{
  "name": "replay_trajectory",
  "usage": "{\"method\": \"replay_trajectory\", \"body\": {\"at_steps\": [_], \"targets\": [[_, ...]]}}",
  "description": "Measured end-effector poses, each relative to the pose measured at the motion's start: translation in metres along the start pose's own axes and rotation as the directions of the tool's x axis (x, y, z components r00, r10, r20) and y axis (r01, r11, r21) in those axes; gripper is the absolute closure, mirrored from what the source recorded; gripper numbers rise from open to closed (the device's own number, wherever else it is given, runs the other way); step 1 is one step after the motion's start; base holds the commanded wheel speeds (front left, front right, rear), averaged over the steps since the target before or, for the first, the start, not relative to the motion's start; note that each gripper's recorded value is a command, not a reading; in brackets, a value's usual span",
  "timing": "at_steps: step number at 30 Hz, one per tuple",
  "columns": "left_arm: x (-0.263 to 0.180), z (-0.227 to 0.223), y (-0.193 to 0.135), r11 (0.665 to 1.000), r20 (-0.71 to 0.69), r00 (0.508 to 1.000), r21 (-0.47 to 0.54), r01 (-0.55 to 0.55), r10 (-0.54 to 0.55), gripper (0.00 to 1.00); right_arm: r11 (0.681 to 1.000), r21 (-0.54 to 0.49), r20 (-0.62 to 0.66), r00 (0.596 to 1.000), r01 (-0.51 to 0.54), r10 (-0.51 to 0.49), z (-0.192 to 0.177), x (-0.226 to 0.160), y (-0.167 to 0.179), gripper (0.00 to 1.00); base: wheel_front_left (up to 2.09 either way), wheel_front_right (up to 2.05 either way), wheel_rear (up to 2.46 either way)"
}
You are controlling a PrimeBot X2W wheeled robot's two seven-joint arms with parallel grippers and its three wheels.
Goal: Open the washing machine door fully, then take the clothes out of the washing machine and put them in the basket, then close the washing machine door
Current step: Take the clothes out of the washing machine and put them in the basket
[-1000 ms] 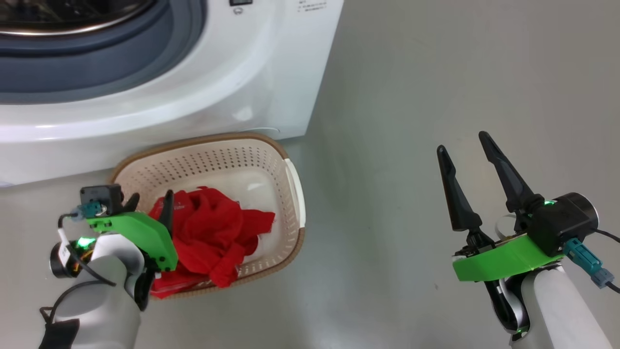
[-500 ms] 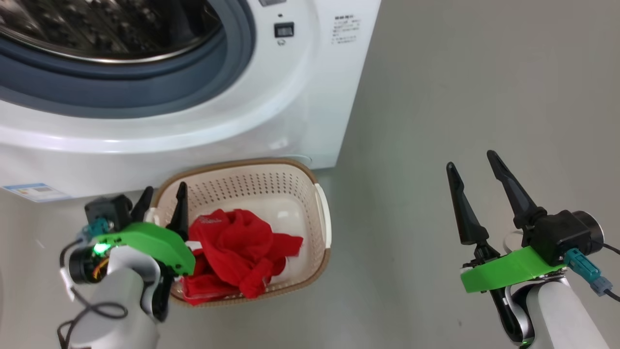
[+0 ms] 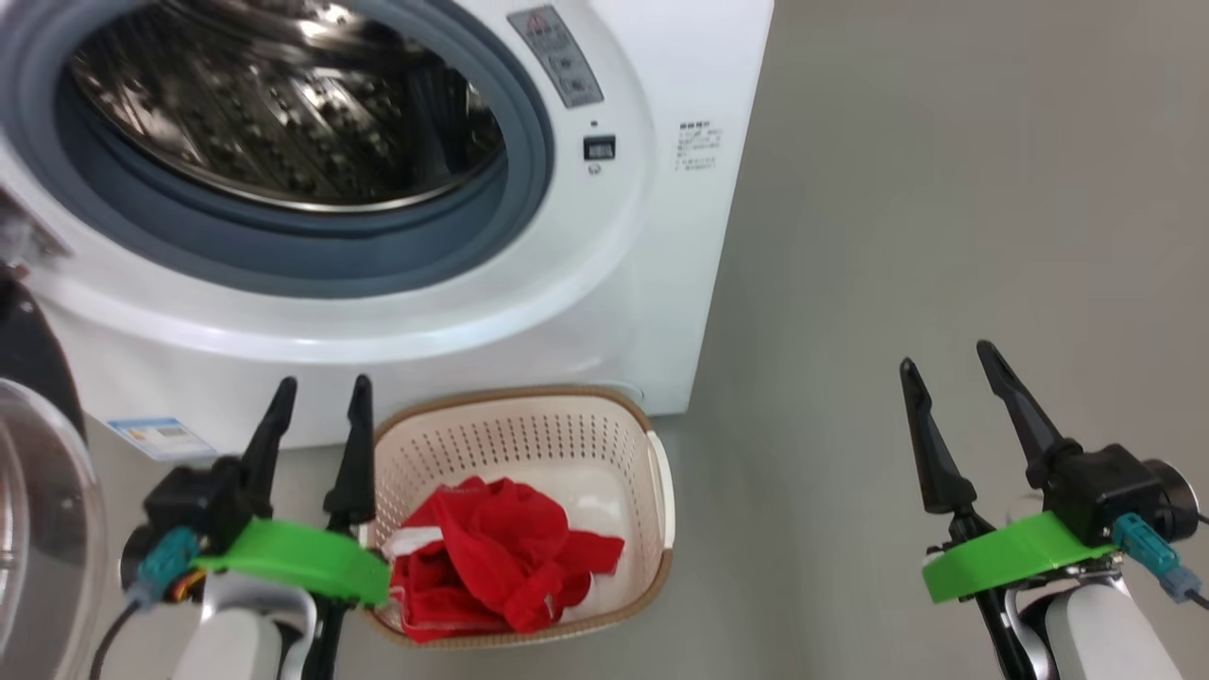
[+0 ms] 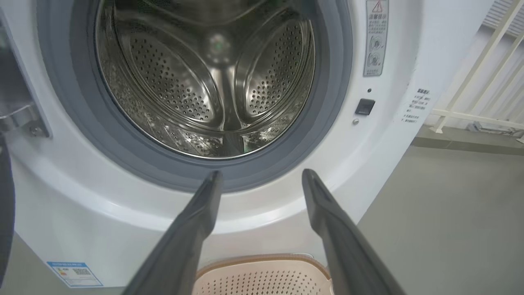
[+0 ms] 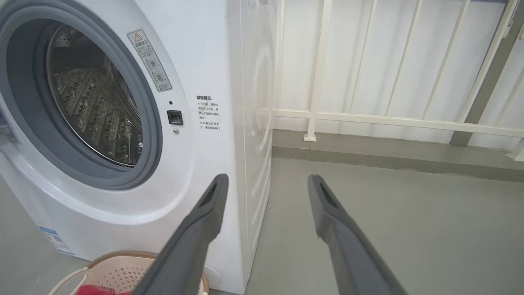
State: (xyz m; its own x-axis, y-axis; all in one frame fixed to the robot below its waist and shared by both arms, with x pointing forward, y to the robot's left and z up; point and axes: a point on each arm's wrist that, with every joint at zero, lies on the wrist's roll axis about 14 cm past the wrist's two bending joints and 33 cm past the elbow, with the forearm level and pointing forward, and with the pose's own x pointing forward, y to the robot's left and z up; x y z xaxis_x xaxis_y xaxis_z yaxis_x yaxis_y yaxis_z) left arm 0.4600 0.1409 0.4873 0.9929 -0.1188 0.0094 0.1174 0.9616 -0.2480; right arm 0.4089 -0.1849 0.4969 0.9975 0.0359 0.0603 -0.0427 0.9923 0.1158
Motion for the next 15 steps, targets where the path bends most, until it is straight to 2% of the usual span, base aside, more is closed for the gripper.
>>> {"method": "replay_trajectory", "body": {"at_steps": [10, 15], "targets": [[-0.050, 0.036, 0.003, 0.999, 0.113, 0.993, 0.025, -0.038, 0.034, 0.00, 1.000, -0.027, 0.054, 0.999, 0.011, -0.009, 0.022, -0.023, -0.002, 0.00, 0.00, 0.00, 0.00], [-0.070, 0.039, 0.008, 0.998, 0.123, 0.991, 0.030, -0.059, 0.055, 0.00, 0.996, -0.086, 0.082, 0.997, -0.003, 0.010, 0.033, -0.035, 0.002, 0.00, 0.00, 0.00, 0.00]]}}
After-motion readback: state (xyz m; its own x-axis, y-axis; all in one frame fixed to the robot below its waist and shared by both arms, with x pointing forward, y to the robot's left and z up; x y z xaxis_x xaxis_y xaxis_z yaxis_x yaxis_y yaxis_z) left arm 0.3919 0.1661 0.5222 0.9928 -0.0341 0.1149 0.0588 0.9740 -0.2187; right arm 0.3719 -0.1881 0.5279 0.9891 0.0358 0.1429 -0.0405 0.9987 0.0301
